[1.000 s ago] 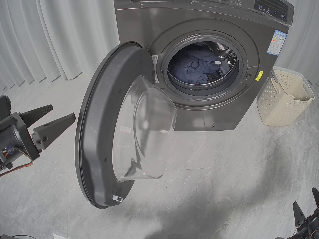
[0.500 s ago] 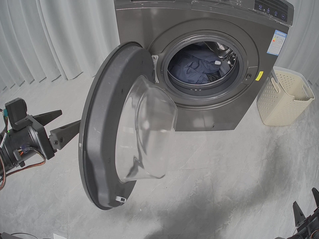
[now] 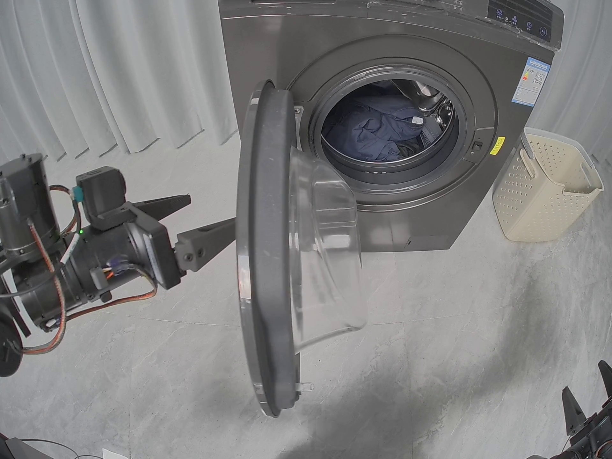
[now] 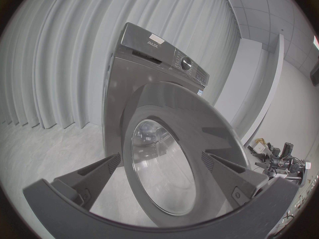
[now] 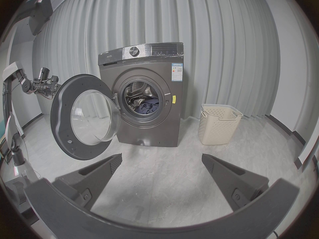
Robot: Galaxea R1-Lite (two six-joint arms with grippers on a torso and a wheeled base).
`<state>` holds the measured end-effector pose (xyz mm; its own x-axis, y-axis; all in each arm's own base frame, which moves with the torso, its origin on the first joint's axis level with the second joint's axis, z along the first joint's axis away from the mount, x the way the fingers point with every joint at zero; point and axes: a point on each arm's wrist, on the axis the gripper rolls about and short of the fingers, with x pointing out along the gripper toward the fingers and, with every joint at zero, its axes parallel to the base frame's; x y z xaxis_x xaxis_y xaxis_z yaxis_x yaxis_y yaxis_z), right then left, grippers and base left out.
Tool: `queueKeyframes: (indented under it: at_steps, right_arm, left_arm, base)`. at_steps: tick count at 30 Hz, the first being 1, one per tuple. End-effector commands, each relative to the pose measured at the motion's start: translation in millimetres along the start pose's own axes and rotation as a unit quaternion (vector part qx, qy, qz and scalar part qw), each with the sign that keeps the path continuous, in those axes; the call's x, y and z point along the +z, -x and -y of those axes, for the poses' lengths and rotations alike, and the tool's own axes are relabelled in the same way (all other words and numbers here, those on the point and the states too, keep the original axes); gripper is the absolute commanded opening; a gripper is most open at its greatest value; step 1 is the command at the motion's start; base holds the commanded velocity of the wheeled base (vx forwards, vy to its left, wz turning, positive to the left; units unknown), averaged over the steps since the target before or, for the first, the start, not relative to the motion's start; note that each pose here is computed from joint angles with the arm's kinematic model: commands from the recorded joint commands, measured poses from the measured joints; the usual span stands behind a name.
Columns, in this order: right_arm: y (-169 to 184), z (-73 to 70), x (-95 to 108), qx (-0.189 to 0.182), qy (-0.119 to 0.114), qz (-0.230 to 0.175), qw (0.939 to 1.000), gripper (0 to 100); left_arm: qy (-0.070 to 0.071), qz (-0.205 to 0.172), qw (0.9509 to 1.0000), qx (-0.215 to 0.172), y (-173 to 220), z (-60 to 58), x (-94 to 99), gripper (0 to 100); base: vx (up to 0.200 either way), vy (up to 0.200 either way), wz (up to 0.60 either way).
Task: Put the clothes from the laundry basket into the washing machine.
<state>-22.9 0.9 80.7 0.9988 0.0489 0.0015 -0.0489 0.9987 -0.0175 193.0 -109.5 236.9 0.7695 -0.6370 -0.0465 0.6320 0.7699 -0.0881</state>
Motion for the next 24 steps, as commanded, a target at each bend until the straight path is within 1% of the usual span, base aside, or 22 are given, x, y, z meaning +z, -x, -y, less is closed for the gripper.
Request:
queueKeyframes:
  at_steps: [1, 5, 8, 13, 19, 24]
  right_arm:
    - [-0.4, -0.1, -4.7, 0.001, 0.000, -0.003, 1.0000, 100]
    - [-0.4, -0.1, -4.7, 0.000, 0.000, -0.003, 1.0000, 100]
    - [-0.4, -0.1, -4.7, 0.001, 0.000, -0.003, 1.0000, 100]
    - [-0.4, -0.1, -4.7, 0.001, 0.000, -0.003, 1.0000, 100]
    - [-0.4, -0.1, -4.7, 0.000, 0.000, -0.003, 1.0000, 100]
    - [-0.4, -0.1, -4.7, 0.001, 0.000, -0.003, 1.0000, 100]
  left_arm:
    - [0.004, -0.011, 0.9998, -0.016, -38.7, 4.8, -4.6, 100]
    - [0.003, -0.007, 0.9997, -0.023, -59.4, 5.5, -0.8, 100]
    - [0.002, -0.004, 0.9995, -0.031, -71.1, 8.6, 1.0, 100]
    - [0.001, -0.002, 0.9995, -0.032, -86.8, 7.8, 2.0, 100]
    - [0.003, 0.016, 0.9993, -0.033, -110.8, 14.8, 10.5, 100]
    - [0.015, 0.021, 0.9990, -0.036, -126.9, 16.1, 11.5, 100]
  base:
    - [0.000, 0.000, 0.00]
    - [0.000, 0.000, 0.00]
    - [0.000, 0.000, 0.00]
    - [0.000, 0.000, 0.00]
    - [0.000, 0.000, 0.00]
    - [0.000, 0.000, 0.00]
